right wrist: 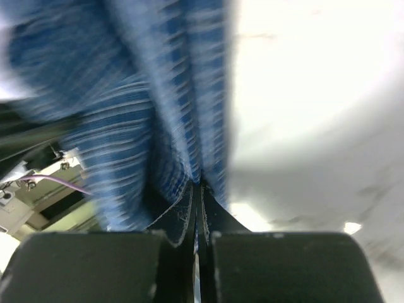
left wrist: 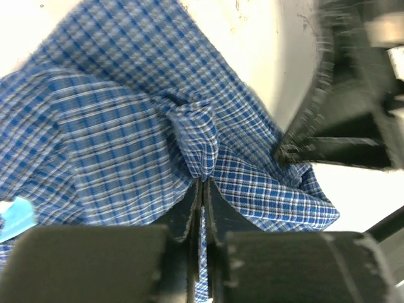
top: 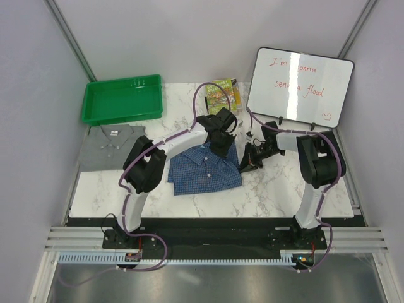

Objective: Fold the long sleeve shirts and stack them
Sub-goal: Fold the shirt

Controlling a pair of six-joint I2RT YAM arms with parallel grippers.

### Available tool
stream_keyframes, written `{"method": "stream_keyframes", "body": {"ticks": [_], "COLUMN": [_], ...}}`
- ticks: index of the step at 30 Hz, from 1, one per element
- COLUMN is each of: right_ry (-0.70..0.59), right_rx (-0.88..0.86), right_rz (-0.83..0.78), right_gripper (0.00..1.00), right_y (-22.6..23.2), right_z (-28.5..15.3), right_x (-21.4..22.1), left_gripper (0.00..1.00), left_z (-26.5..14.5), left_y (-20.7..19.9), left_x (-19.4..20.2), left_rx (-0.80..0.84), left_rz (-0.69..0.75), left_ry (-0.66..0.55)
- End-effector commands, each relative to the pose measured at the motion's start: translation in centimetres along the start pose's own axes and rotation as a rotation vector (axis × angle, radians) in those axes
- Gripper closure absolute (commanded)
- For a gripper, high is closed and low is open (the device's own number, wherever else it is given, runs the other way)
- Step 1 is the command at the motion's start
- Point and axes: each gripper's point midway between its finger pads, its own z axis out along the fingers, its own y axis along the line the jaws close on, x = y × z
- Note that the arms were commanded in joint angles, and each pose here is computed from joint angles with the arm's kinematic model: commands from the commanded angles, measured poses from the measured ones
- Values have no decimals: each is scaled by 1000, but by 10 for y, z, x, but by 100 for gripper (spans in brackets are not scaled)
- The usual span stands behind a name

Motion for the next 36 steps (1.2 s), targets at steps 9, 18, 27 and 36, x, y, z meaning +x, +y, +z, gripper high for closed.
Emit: {"method": "stream_keyframes", "body": {"ticks": [9,18,27,36], "right_ry": [49,52,51,60], "right_rx": [63,55,75,90], "right_rz": [-14,-54,-93,-95], "right_gripper": [100,100,100,100], "right_y": [-18,-12,-11,-14], "right_z": [7,3,-1,-1], "right_x": [-2,-1,-6,-3], "left_gripper": [37,40,45,52], "left_z": [-107,-108,-81,-72], "left_y": [40,159,167,154], "left_x": [-6,86,120,115], "left_rx": [166,115,103,207], "left_rz": [-46,-326,-364,-371], "left_ry": [-155,-28,81,50]}}
